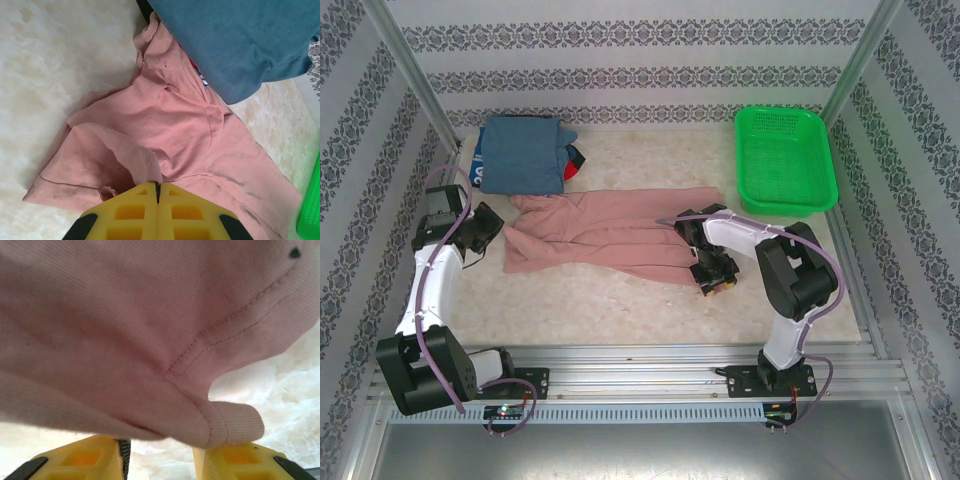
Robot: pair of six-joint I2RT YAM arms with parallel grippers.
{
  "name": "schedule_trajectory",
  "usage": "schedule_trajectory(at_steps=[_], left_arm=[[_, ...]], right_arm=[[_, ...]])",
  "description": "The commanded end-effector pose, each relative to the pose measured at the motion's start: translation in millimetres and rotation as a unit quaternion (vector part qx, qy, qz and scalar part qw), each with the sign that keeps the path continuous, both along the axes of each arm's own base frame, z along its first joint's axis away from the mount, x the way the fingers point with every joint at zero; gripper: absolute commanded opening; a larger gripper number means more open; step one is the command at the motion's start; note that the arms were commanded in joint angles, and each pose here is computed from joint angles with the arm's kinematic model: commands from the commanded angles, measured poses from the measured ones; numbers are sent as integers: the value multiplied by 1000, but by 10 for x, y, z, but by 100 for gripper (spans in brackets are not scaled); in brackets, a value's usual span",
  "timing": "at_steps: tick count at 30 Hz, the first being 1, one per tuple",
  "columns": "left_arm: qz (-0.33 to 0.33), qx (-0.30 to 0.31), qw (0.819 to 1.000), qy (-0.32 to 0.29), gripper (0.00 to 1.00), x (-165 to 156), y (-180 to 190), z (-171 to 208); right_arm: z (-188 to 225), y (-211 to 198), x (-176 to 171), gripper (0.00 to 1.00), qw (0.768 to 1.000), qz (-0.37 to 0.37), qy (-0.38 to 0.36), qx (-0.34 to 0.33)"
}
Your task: Fold and stack the t-shirts
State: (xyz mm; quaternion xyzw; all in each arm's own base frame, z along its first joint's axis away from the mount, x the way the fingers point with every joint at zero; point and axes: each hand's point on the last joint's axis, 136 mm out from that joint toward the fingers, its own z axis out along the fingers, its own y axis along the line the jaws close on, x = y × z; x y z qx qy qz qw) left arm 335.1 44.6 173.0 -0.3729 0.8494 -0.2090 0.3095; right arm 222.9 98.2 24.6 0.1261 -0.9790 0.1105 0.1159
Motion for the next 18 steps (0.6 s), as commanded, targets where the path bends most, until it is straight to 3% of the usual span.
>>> schedule_trajectory(at_steps=[1,9,16,18], left_arm=[[-7,13,1000,-14,0,14,-9,21],[-7,17,1000,-13,0,21,8,35],[-8,25,1000,-15,0,29,31,106],[-8,27,999,-18,0,36,39,135]], right_arm=[[-22,-63,20,38,1000,5,10,-25],[-37,-147,184,24,999,6,-11,-50],[110,-231,208,0,998,8,-24,-60],[156,-250,203,0,998,9,-28,-56]])
